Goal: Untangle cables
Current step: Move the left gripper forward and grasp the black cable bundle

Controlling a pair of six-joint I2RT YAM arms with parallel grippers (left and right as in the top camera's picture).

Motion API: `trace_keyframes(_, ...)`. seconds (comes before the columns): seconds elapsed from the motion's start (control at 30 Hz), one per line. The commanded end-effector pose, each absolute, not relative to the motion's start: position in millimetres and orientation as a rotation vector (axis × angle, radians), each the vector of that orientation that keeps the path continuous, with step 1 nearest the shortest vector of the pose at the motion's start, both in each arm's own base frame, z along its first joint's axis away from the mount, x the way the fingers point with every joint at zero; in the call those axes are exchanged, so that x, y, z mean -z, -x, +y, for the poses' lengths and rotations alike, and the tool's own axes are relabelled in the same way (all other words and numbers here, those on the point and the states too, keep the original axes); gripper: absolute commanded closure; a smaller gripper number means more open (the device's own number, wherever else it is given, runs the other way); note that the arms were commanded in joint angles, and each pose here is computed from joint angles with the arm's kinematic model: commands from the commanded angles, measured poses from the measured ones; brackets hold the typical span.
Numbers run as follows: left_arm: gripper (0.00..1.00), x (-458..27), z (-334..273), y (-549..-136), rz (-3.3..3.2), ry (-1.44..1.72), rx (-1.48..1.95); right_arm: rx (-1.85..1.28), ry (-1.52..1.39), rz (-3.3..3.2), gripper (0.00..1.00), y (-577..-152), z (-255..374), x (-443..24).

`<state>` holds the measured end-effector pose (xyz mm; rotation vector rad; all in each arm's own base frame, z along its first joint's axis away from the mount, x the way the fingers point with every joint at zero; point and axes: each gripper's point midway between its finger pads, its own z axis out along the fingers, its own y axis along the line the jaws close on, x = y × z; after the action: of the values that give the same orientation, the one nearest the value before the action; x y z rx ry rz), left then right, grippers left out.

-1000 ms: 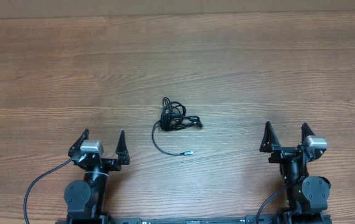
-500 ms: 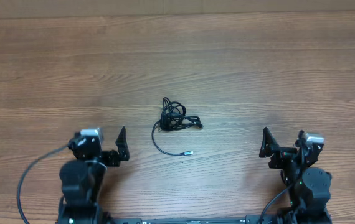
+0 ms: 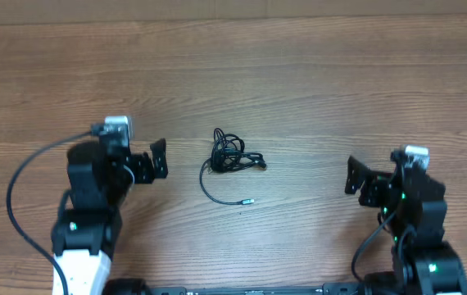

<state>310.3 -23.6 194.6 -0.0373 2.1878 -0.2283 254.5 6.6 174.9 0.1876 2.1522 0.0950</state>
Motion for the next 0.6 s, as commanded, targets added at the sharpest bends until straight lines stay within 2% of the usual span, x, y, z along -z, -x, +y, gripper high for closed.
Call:
trace_keyframes(0.0, 0.00, -215.5, -34.5, -321.7, 2.219, 0.001, 0.288, -0.092, -0.198, 2.184, 0.00, -263.5, 6.1, -192.5)
trace_keyframes(0.23, 0.00, -219.8, -34.4, -294.6, 2.454, 0.194, 0.356, -0.069, -0.206, 2.339, 0.00, -265.4, 6.3, -194.4)
trace_keyframes(0.57, 0.00, -211.3, -35.0, -292.5, 2.493, 0.237, 0.373, -0.157, -0.170, 2.368, 0.00, -267.8, 19.8, -194.3)
